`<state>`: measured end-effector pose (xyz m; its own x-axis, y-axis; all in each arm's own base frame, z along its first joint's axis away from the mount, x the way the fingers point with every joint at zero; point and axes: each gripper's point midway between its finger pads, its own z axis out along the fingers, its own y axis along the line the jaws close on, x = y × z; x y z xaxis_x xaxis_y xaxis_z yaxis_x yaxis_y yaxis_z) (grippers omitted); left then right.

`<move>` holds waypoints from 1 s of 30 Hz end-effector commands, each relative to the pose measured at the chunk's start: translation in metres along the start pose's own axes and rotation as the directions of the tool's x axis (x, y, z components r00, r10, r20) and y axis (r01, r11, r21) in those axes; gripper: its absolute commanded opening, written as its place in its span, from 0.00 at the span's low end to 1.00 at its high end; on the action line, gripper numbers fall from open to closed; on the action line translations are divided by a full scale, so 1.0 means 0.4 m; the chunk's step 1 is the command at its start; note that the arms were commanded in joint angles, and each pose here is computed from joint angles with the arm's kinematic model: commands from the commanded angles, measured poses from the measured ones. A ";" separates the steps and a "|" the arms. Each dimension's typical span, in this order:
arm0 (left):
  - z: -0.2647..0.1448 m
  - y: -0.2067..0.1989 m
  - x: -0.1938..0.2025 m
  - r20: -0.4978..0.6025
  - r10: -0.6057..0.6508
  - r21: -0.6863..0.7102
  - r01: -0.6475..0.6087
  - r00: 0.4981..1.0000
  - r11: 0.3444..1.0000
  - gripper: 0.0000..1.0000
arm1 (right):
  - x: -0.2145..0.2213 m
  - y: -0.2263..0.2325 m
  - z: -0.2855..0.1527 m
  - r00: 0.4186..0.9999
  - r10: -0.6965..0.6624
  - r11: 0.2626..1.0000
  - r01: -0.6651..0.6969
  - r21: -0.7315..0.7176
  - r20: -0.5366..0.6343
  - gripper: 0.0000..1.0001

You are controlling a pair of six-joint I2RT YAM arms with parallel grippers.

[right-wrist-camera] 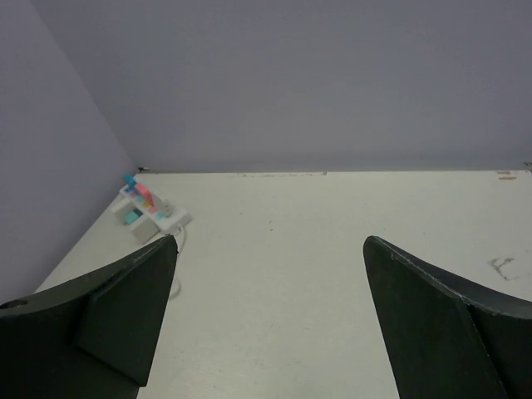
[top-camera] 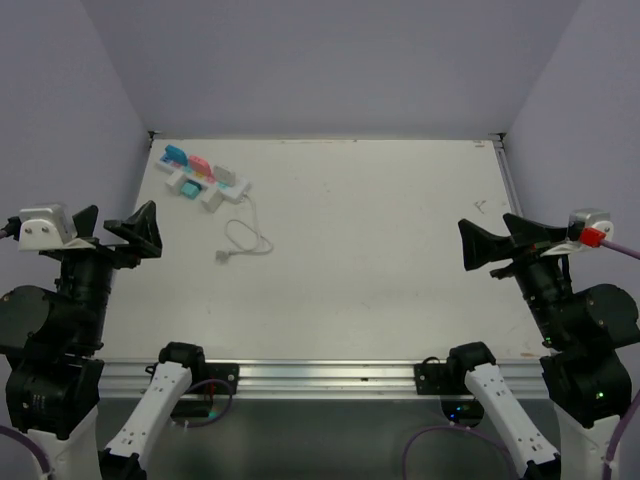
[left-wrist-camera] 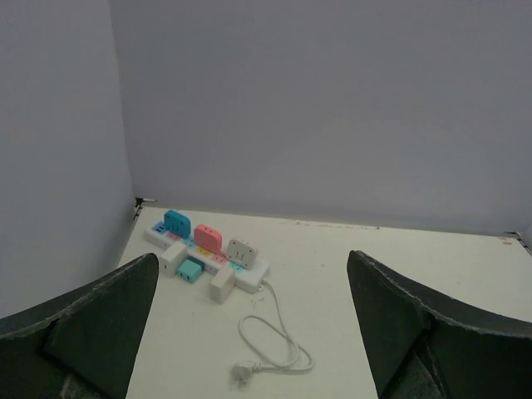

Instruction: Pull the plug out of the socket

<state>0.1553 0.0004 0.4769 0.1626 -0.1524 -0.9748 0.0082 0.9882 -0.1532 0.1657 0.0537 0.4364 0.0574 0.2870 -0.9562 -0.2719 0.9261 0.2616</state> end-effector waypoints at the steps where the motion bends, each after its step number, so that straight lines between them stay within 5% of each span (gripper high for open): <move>1: 0.014 -0.008 -0.006 0.019 -0.011 0.013 0.011 1.000 1.000 1.00 | -0.006 0.010 0.014 1.000 0.010 1.000 -0.010 -0.023 0.016 0.99; 9: 0.053 -0.008 0.064 -0.047 -0.025 0.000 0.025 0.999 1.000 1.00 | 0.033 0.000 0.045 0.998 0.045 0.999 -0.046 -0.001 -0.032 0.99; 20: 0.115 -0.011 0.245 -0.235 -0.086 -0.033 0.081 0.968 0.996 1.00 | 0.257 -0.011 0.104 0.939 0.144 0.989 -0.145 0.018 -0.311 0.99; 30: 0.196 -0.018 0.596 -0.556 -0.151 -0.101 0.113 0.817 0.988 1.00 | 0.374 0.021 0.123 0.879 0.190 0.972 -0.232 -0.045 -0.438 0.99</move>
<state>0.2525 -0.0288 0.2833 -0.3631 -0.2352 -0.9016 -0.0724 0.9718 -0.2243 0.2193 0.1008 0.2976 -0.4061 0.3099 -0.8596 -0.2525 0.8660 0.4315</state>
